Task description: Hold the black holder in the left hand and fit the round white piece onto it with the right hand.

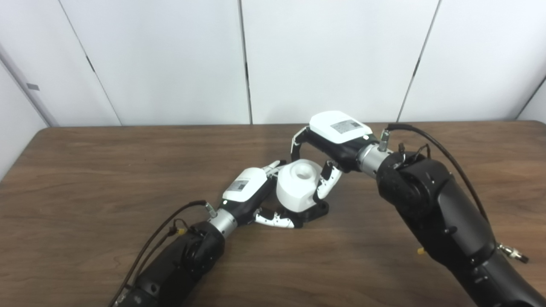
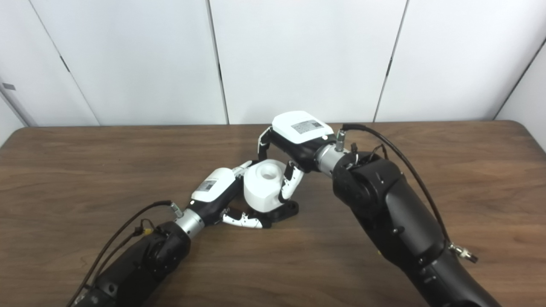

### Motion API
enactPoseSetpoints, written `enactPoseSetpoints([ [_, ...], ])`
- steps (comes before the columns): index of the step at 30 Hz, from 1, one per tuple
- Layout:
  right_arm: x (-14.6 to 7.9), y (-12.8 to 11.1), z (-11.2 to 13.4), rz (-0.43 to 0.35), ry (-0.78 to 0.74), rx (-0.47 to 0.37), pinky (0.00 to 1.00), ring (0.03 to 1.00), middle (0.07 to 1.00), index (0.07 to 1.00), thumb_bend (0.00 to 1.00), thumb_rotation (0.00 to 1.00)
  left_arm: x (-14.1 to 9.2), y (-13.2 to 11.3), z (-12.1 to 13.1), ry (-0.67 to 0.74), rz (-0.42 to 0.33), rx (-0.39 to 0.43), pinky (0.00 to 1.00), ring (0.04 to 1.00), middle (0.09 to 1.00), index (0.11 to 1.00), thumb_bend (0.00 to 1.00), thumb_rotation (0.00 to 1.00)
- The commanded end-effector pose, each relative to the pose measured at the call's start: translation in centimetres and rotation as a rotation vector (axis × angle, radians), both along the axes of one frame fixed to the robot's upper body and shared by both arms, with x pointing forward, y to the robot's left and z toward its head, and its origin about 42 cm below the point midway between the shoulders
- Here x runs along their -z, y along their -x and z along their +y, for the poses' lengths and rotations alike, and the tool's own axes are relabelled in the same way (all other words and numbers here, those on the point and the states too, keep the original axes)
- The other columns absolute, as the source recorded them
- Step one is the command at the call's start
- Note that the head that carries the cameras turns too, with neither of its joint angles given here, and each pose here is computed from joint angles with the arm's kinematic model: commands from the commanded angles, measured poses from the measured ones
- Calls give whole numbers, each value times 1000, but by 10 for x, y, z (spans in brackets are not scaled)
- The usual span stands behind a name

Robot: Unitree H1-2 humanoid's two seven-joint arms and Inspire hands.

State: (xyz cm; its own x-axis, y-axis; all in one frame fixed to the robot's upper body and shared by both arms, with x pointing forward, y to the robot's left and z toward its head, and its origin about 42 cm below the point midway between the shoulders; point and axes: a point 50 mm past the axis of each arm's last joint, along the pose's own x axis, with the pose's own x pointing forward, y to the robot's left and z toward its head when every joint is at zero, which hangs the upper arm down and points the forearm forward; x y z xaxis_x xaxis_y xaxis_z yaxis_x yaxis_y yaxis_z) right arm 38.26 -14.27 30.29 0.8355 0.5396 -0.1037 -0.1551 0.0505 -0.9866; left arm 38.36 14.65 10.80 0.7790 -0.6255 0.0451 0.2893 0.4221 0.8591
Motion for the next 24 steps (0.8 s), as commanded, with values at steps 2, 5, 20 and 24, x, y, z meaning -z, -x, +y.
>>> enactPoseSetpoints([
  [2,-21,0,-4,-69,12,-17,773,800,728,477,522,134,32,20,-8,-126,114,86,912,969,910,485,521,79],
  [5,-22,0,-7,-73,20,-15,777,802,729,477,522,133,32,20,-7,-132,120,84,916,970,913,485,521,79],
  [20,-22,-1,-11,-74,28,-13,750,791,727,477,522,133,30,19,-6,-135,118,81,916,958,903,485,522,78],
  [24,-20,0,-11,-66,35,-12,766,795,728,477,522,134,30,19,-7,-135,121,82,926,963,908,485,521,78],
])
